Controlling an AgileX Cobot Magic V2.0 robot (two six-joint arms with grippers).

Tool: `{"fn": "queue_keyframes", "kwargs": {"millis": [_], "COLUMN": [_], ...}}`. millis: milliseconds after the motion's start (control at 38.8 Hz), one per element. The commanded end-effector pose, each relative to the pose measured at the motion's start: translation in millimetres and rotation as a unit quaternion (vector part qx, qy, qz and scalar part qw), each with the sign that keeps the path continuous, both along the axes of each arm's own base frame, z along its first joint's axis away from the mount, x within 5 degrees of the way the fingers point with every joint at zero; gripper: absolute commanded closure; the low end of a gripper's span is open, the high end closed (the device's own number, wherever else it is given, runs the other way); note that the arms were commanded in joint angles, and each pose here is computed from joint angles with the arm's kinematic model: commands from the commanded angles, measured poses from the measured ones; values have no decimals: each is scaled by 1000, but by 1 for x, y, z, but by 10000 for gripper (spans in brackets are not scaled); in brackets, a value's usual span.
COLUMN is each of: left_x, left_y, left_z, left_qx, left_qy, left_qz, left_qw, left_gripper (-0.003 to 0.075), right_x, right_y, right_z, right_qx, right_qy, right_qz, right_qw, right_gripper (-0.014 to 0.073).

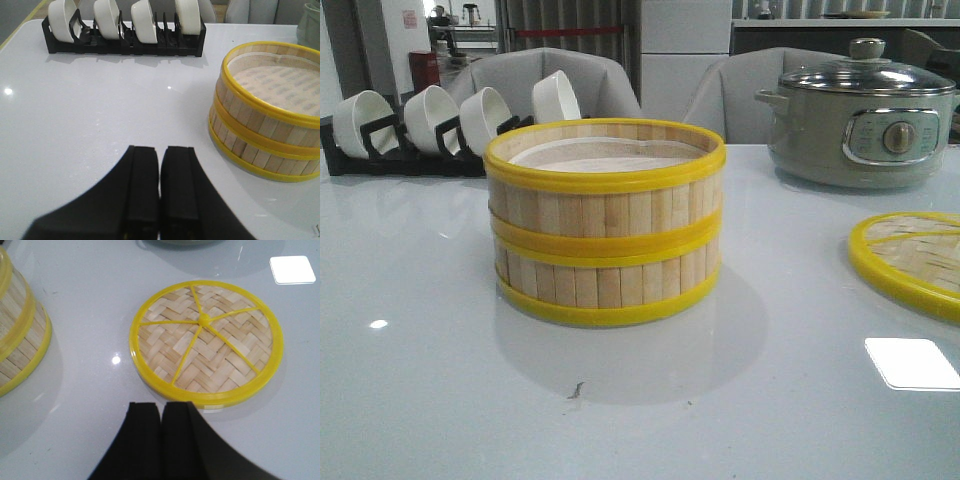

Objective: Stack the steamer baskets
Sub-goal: 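Raise the left gripper away from the stacked baskets, then lower the right gripper onto the center hub of the woven lid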

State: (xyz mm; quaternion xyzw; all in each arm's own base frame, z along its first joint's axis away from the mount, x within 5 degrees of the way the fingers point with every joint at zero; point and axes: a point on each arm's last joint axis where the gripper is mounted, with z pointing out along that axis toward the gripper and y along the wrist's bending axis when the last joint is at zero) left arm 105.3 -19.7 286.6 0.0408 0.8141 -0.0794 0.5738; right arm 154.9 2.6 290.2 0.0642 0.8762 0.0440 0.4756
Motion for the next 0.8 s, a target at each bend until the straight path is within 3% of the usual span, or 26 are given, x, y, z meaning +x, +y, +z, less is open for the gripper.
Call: {"fn": "queue_keyframes", "kwargs": {"millis": [0,77,180,772], "left_x": [3,3,3,3], "left_y": [0,0,0,0], "left_z": [17,17,17,17], "left_qx": [-18,-18,-18,-18], "left_qy": [-57,-57,-57,-57], "left_qz": [3,3,3,3], "left_qw": [998,998,998,998], "left_gripper": [625,625,625,624], "right_x": [13,23,36,133], "right_y": [0,0,0,-6], "right_z": [17,16,17,17], "right_qx": [-2,-6,-6,-38], "right_qy": [-36,-8,6,54], "right_qz": [0,2,3,5], "right_qw": [999,1000,1000,998], "right_gripper": [487,378,305,307]}}
